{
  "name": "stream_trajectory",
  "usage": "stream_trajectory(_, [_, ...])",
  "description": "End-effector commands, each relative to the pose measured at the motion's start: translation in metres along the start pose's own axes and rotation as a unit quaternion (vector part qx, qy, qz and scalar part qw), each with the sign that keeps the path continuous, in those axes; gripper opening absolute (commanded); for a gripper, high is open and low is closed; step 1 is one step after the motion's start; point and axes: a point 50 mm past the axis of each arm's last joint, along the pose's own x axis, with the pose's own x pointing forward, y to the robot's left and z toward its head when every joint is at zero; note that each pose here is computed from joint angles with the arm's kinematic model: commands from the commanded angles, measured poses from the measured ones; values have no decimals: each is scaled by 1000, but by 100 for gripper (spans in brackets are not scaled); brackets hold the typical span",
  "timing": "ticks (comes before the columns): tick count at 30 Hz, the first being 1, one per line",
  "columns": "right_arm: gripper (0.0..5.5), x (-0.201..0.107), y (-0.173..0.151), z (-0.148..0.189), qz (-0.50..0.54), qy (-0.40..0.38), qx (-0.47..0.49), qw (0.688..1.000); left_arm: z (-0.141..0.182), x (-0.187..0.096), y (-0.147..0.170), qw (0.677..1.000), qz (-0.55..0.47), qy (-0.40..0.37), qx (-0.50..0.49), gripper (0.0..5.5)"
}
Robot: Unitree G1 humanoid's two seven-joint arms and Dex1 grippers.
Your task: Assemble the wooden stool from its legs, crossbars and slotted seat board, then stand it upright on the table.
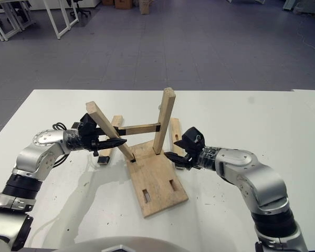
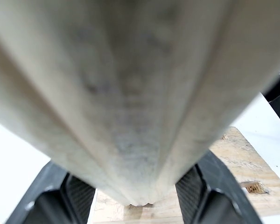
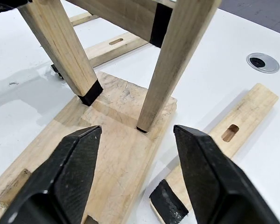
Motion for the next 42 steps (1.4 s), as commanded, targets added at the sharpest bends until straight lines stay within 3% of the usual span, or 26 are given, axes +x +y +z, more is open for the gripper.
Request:
stream_trajectory(1, [225,-1,7,11,8,-13,-7,1000,-75,-12,-19,975,-5,163,-150,207])
stream_trajectory(21, [225,3,19,10,36,-6,-42,998,-62,-4,-8,973,-18,154,-168,207])
stream_trajectory(26, [225,5,31,26,64,-59,-7,996,-58,4,-9,979,-14,147,-143,207])
stream_trajectory(31, [126,24,44,64,19,-189,93,977,-59,8,-14,980,-13,155,-124,207])
stream_trajectory(35, [51,47,40,82,-96,-216,129,963,-61,13,-18,981,-14,154,-116,207])
stream_trajectory(38, [45,65,40,88,-163,-198,122,959,-62,13,-20,980,-16,158,-116,207])
stream_trajectory(42, [45,63,47,119,-183,-282,114,935,-62,13,-20,980,-17,162,-114,207])
